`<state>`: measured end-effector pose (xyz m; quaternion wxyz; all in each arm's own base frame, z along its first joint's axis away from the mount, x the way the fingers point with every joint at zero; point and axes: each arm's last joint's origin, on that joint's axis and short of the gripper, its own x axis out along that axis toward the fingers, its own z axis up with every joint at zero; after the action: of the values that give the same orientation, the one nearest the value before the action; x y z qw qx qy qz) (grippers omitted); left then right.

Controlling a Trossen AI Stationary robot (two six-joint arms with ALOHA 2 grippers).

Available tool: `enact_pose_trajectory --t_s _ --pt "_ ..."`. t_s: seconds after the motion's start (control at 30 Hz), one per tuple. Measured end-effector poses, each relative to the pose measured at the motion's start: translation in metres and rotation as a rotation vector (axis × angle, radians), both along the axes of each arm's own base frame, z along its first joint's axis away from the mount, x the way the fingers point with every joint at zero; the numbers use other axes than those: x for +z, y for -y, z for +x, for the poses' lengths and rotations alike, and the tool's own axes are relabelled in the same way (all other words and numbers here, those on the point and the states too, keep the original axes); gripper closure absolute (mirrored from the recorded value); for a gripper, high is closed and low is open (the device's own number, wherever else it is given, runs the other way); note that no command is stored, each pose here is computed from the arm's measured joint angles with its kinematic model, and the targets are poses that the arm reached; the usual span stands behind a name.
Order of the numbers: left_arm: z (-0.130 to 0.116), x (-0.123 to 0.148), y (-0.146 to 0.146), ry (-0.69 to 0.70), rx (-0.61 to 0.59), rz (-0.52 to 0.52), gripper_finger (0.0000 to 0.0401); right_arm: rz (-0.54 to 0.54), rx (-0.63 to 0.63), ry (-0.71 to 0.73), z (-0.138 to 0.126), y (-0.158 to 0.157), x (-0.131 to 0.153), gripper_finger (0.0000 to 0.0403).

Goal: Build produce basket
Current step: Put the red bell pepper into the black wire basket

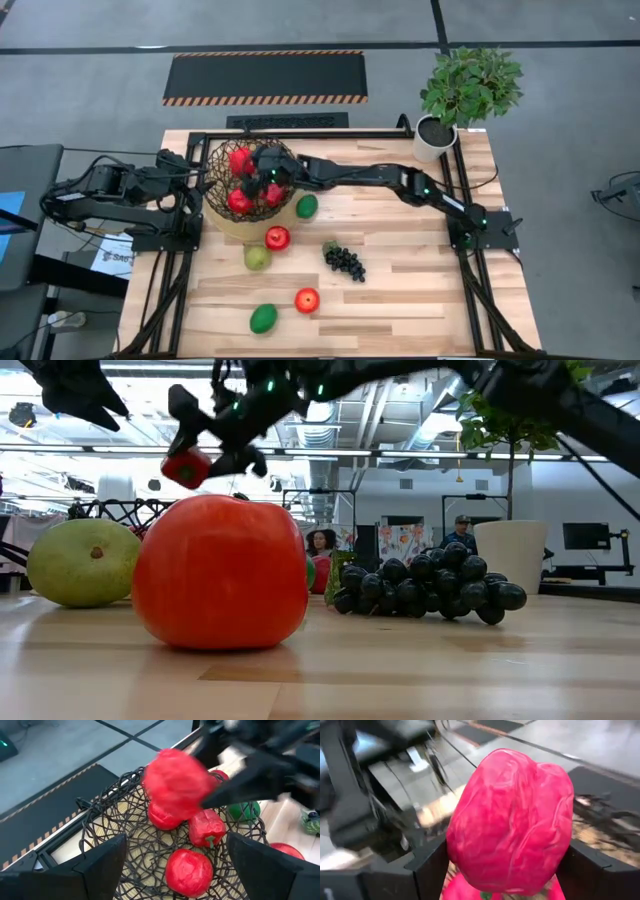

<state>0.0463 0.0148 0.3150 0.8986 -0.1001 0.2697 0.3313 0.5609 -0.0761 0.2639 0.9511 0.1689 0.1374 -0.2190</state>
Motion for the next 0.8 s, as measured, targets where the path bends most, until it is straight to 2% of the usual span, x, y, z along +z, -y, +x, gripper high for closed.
enact_pose_trajectory --t_s 0.13,0.23,0.43,0.8 --pt "0.0 0.0 0.0 0.0 0.0 0.0 0.0071 0.081 -0.008 0.055 0.01 0.021 -0.026 0.0087" --pt "0.0 0.0 0.0 0.0 0.001 0.0 0.0071 0.12 -0.038 0.001 0.009 0.032 -0.043 0.0087" --pt "0.0 0.0 0.0 0.001 0.001 0.0 0.0071 0.112 -0.051 -0.083 0.003 0.038 -0.046 0.0087" --pt "0.0 0.0 0.0 0.008 0.016 0.001 0.0071 0.059 0.004 -0.132 0.005 0.024 -0.05 0.0087"
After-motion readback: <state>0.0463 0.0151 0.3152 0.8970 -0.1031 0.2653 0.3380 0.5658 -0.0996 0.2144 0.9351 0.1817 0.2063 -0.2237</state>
